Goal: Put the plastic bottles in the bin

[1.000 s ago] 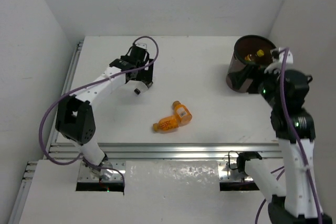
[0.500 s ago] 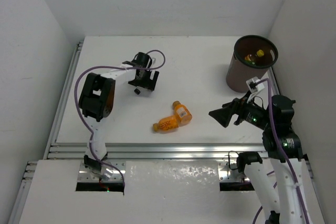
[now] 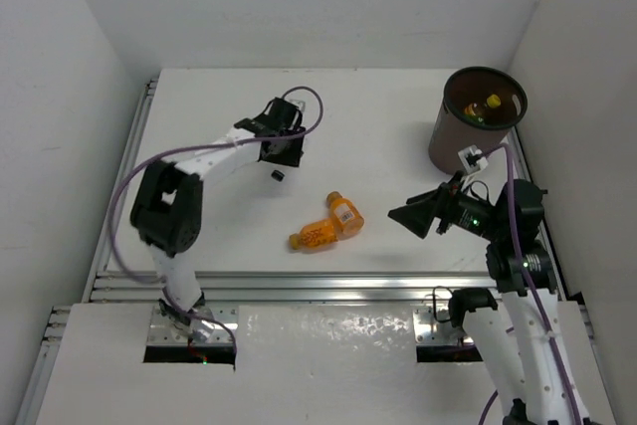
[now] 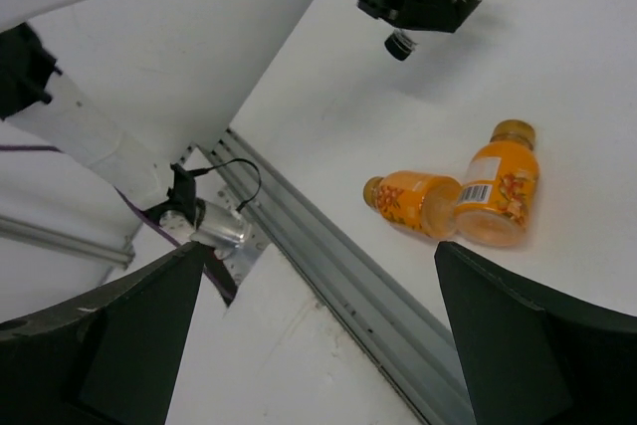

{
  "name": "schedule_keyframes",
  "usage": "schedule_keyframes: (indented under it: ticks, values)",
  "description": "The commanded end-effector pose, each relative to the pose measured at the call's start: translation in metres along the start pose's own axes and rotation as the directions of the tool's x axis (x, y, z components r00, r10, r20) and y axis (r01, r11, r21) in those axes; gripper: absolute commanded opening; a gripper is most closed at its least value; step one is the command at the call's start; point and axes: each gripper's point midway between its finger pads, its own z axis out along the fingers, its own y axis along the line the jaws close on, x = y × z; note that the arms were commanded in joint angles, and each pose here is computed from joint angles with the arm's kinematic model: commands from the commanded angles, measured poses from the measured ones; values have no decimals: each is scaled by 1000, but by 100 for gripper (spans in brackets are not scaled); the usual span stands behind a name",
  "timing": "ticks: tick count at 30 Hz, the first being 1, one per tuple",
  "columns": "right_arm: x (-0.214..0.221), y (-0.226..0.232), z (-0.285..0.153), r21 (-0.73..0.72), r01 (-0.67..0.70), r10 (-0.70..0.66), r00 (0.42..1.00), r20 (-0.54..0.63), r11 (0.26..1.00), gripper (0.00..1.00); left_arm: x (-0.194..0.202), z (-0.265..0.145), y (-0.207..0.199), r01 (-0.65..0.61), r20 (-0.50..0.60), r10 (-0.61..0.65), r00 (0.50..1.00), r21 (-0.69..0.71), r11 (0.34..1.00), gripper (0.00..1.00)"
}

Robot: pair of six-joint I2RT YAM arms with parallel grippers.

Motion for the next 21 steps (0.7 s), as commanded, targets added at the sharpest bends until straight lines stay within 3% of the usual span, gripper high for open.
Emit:
schedule_keyframes:
  ticks: [1,3,5,6,9,11,17,21]
  values:
    - [-19,21,11,-170,-19,28,998,52,985,99,-48,-121,-56,16,265,-79,961,231,973,3]
    - [-20,28,15,-247,-89,102,994,41,965,99,-38,-168,-101,-86,312,-76,947,476,875,3]
    - [-42,34,22,-325,-55,89,992,91,944,99,-13,-219,-145,-193,322,-66,944,705,682,3]
    - [-42,36,21,-330,-73,105,991,82,941,99,-13,-228,-148,-221,357,-71,932,711,667,3]
    - [-66,42,28,-368,2,51,990,135,930,99,9,-270,-177,-281,371,-85,925,816,505,4]
    - [-76,43,39,-368,8,43,991,130,930,99,19,-288,-191,-318,388,-84,918,844,431,4]
    - [-64,74,61,-476,50,-17,997,74,878,99,33,-316,-220,-356,400,-82,913,877,324,4]
    - [-53,70,77,-439,67,-46,997,59,896,99,34,-336,-229,-368,406,-96,909,889,273,4]
